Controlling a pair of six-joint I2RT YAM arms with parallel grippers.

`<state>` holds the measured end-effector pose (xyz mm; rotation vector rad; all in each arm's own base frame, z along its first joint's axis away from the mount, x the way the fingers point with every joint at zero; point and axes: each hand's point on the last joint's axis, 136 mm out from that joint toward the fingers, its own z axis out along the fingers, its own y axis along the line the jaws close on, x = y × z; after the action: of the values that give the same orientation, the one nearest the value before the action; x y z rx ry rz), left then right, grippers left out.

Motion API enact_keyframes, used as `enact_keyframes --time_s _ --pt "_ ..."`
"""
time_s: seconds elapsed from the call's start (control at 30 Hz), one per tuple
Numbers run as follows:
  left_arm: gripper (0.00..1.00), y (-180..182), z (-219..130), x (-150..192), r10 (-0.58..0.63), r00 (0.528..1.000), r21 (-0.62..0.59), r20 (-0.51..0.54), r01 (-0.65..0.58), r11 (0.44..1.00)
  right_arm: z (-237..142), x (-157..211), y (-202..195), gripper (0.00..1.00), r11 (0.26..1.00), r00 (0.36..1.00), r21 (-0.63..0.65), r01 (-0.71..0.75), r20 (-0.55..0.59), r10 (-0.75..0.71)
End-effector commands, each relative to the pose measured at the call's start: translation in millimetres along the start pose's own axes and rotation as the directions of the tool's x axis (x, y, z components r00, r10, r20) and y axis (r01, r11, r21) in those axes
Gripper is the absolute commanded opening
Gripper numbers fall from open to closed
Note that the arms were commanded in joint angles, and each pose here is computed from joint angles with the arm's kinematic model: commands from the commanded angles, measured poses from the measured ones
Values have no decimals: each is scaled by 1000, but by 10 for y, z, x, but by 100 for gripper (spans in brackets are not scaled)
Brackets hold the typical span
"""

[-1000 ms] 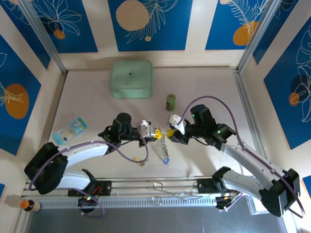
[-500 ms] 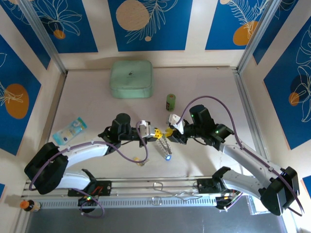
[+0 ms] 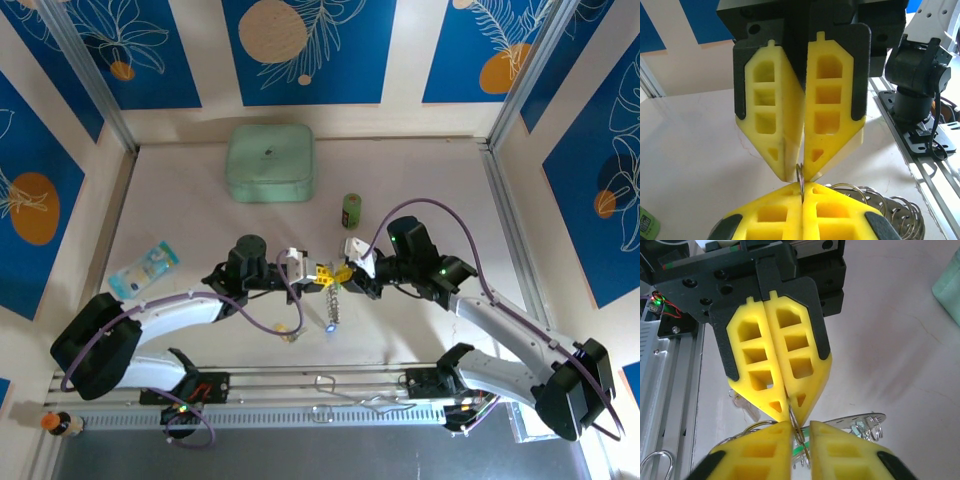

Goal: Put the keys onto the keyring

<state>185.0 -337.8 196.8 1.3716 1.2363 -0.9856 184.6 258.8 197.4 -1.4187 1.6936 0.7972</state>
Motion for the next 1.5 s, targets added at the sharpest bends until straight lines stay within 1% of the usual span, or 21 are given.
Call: enact_keyframes --time_s 0.0,0.03,0.07,0.1,0.13,0.17,0.2,0.27,0.37,0.5,0.57,0.67,0.77,0.87,0.9,0.97,1.07,1.23,1.33,1.47 --pt "0 -65 3 -203 41 996 37 80 -44 998 12 -109 51 2 999 999 -39 28 33 -26" --pt "0 -54 6 -199 41 996 31 77 -44 999 8 -111 54 0 999 999 -41 29 29 -28" --pt "0 -35 7 -184 40 997 21 70 -41 999 0 -112 60 0 999 999 -43 32 24 -31" --pt "6 -6 12 -164 36 998 7 57 -37 999 -10 -113 62 0 998 999 -46 33 15 -32" --pt "16 23 17 -143 39 998 -7 40 -38 999 -20 -105 61 0 998 999 -45 38 0 -38" --pt "20 40 22 -110 37 999 -13 19 -37 999 -25 -92 65 0 998 999 -48 43 -17 -44" --pt "21 48 28 -73 44 999 -12 -9 -44 999 -32 -71 61 0 998 998 -47 50 -46 -52" --pt "21 59 48 -1 39 998 -10 -57 -40 999 -35 -12 79 0 996 991 -60 61 -117 -68" --pt "20 0 85 76 57 994 10 -95 -57 998 -38 51 93 0 994 969 -80 69 -231 -86" --pt "11 -28 89 118 72 990 18 -120 -70 997 -32 82 113 0 990 941 -102 96 -316 -124" --pt "1 -28 84 122 81 989 17 -126 -79 997 -32 43 126 0 989 940 -111 102 -315 -133" --pt "0 -37 73 129 90 987 19 -132 -88 996 -47 3 141 0 987 944 -115 109 -299 -139" --pt "0 -53 66 105 98 988 25 -120 -96 995 -68 -57 138 0 989 961 -102 108 -245 -130" --pt "0 -85 53 43 106 991 32 -84 -104 994 -98 -106 137 26 992 981 -82 94 -160 -106" --pt "0 -92 48 15 109 992 30 -65 -107 994 -110 -112 128 32 994 988 -73 81 -126 -90" --pt "0 -111 41 -34 106 994 29 -31 -105 994 -123 -114 125 37 996 996 -65 58 -69 -63" --pt "0 -125 42 -99 94 995 33 9 -95 995 -95 -38 106 38 999 999 -45 29 -44 -31" --pt "0 -144 49 -122 79 996 43 34 -80 996 -38 127 45 38 1000 997 -5 -8 -78 8" --pt "0 -149 46 -139 79 996 44 44 -81 996 -39 146 22 37 1000 997 13 0 -79 1" --pt "0 -159 45 -156 79 995 49 57 -82 995 -40 96 53 31 1000 998 -7 5 -55 -6"
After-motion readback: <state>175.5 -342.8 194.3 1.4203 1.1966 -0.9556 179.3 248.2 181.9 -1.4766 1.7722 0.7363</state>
